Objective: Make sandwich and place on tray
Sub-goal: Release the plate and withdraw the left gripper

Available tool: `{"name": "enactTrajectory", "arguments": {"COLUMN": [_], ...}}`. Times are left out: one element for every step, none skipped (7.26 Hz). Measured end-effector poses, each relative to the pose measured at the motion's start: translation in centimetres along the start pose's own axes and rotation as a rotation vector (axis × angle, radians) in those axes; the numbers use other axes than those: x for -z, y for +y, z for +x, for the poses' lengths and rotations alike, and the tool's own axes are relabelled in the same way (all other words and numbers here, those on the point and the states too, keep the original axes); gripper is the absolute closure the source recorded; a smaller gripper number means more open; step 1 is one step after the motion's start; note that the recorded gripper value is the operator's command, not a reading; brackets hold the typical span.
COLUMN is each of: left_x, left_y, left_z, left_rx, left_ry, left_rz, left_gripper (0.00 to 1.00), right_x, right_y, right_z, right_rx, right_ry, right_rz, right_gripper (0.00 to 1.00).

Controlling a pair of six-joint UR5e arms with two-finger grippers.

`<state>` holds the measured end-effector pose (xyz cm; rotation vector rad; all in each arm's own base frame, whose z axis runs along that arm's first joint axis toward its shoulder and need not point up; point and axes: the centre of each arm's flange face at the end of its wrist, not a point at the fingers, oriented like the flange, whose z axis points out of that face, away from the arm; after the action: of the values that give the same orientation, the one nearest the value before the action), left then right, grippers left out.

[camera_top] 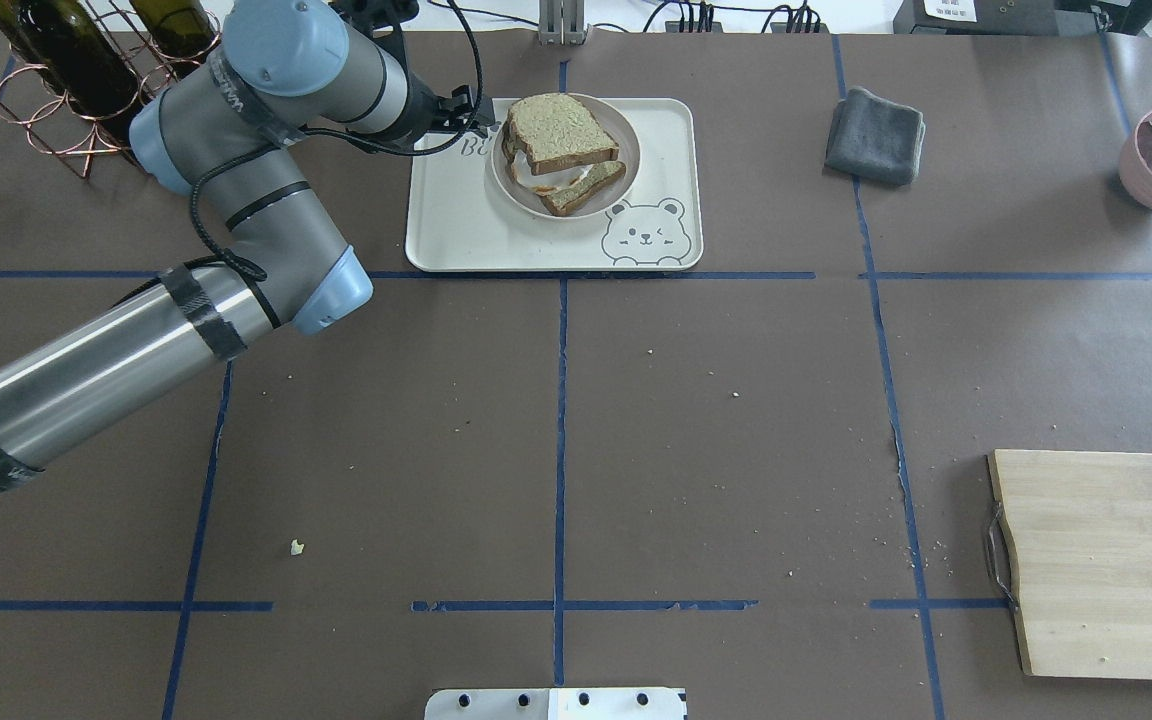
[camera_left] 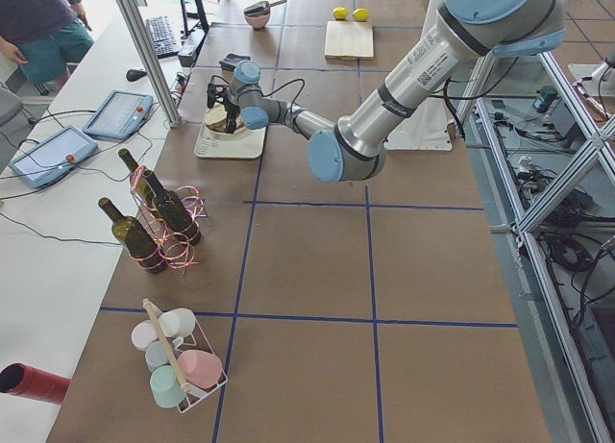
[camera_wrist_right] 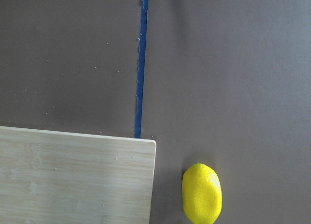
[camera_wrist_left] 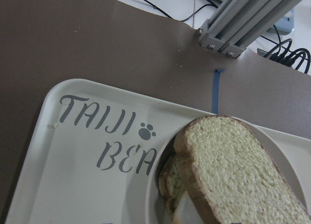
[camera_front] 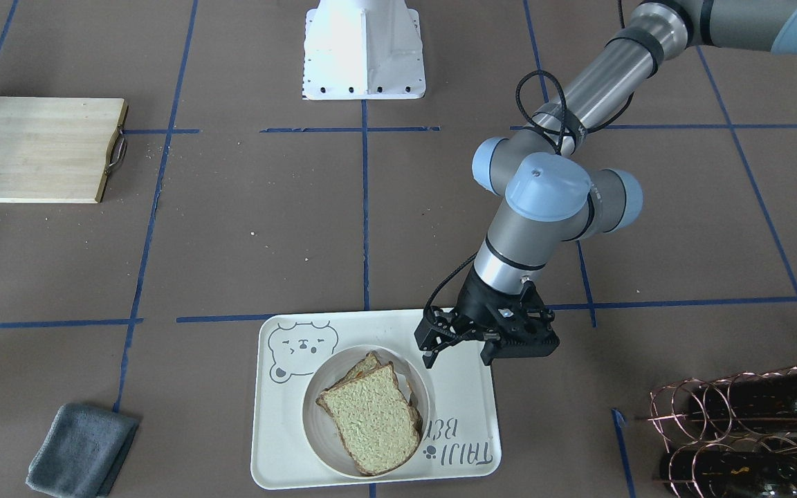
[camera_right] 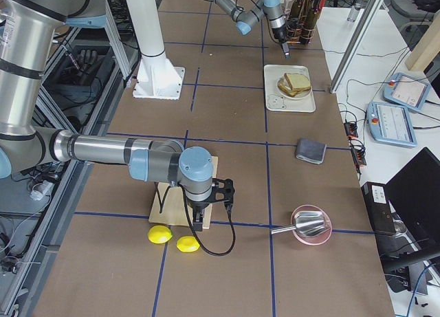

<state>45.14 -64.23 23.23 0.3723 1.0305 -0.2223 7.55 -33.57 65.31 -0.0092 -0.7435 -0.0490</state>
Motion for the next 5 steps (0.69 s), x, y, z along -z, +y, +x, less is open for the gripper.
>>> {"name": "enactTrajectory", "arguments": {"left_x": [3.4,7.7,12.0,15.8,19.0], "left_y": [0.5,0.9,0.6,-0.4,-1.8], "left_z": [-2.1,-4.8,-7.9,-12.1,-17.7], "left_rx": [-0.072,-0.143,-0.207,-0.267,-0.318], "left_ry": [-0.017,-0.045,-0.089,-0.138,-0.178], "left_rz": [-0.037,-0.055,-0.064,-0.085,-0.121], "left_gripper": [0.00,0.00,0.00,0.00,0.00], "right_x": [-0.1,-0.2,-0.1,0.0,0.2], "right_y": [0.0,0.0,-0.1,-0.3,-0.5], "right_z": [0.1,0.2,0.2,0.1,-0.1], "right_rx": [-0.002,-0.003,-0.002,0.000,0.004], "right_ry": [0.001,0.002,0.003,0.004,0.006], "right_rz": [-0.002,-0.003,-0.001,0.002,0.007], "right_gripper": [0.00,0.00,0.00,0.00,0.00]}}
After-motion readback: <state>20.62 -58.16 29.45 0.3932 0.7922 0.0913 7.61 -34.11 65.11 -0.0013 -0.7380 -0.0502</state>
